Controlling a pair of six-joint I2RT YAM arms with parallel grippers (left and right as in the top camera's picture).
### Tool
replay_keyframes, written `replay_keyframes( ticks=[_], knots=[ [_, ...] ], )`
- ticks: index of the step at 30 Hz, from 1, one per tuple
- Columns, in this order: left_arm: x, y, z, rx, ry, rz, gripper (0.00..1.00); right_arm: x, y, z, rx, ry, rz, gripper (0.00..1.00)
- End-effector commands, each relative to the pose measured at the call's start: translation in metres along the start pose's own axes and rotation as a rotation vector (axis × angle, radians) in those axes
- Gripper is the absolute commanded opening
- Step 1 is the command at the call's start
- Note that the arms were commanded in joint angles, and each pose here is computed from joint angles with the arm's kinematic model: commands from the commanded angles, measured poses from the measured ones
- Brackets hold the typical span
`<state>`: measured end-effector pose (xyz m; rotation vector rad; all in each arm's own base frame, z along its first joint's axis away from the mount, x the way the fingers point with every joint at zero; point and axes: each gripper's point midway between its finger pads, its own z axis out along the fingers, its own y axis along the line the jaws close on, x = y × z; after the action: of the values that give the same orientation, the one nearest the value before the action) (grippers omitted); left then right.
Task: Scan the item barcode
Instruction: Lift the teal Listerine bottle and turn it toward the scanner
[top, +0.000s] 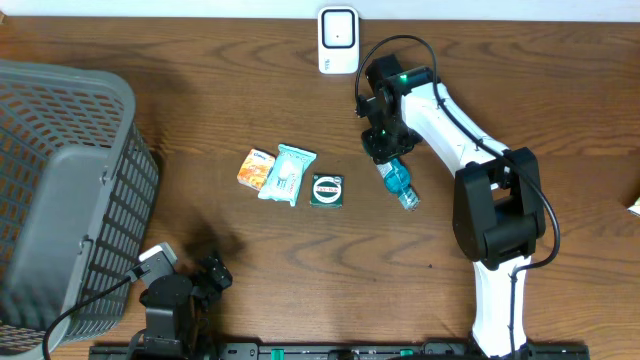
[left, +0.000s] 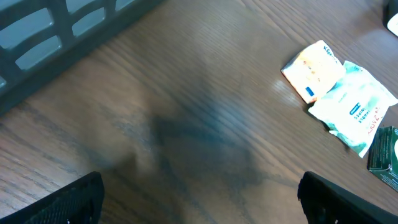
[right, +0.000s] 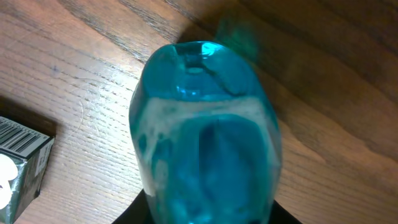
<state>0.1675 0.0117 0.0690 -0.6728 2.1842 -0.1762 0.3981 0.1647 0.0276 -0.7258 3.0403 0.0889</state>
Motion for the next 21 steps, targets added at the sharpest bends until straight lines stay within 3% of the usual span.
replay_keyframes(
  ticks=[1, 3, 4, 5, 13, 21],
  knots=[
    [0.010, 0.014, 0.000, -0.064, 0.032, 0.014, 0.98, -0.004, 0.003, -0.001, -0.008, -0.010, 0.003, 0.27],
    [0.010, 0.014, 0.000, -0.063, 0.032, 0.014, 0.98, -0.002, 0.003, 0.000, -0.008, -0.004, 0.004, 0.20],
    [0.010, 0.014, 0.000, -0.063, 0.032, 0.014, 0.98, -0.001, 0.003, 0.003, -0.009, -0.002, 0.004, 0.07],
    [0.010, 0.014, 0.000, -0.063, 0.032, 0.014, 0.98, 0.001, 0.004, 0.004, -0.018, 0.004, 0.004, 0.01],
    [0.010, 0.014, 0.000, -0.064, 0.032, 0.014, 0.98, 0.020, 0.091, -0.038, -0.622, -0.013, -0.208, 0.01],
    [0.010, 0.014, 0.000, -0.063, 0.032, 0.014, 0.98, 0.050, 0.125, -0.089, -0.983, -0.035, -0.305, 0.01]
  ],
)
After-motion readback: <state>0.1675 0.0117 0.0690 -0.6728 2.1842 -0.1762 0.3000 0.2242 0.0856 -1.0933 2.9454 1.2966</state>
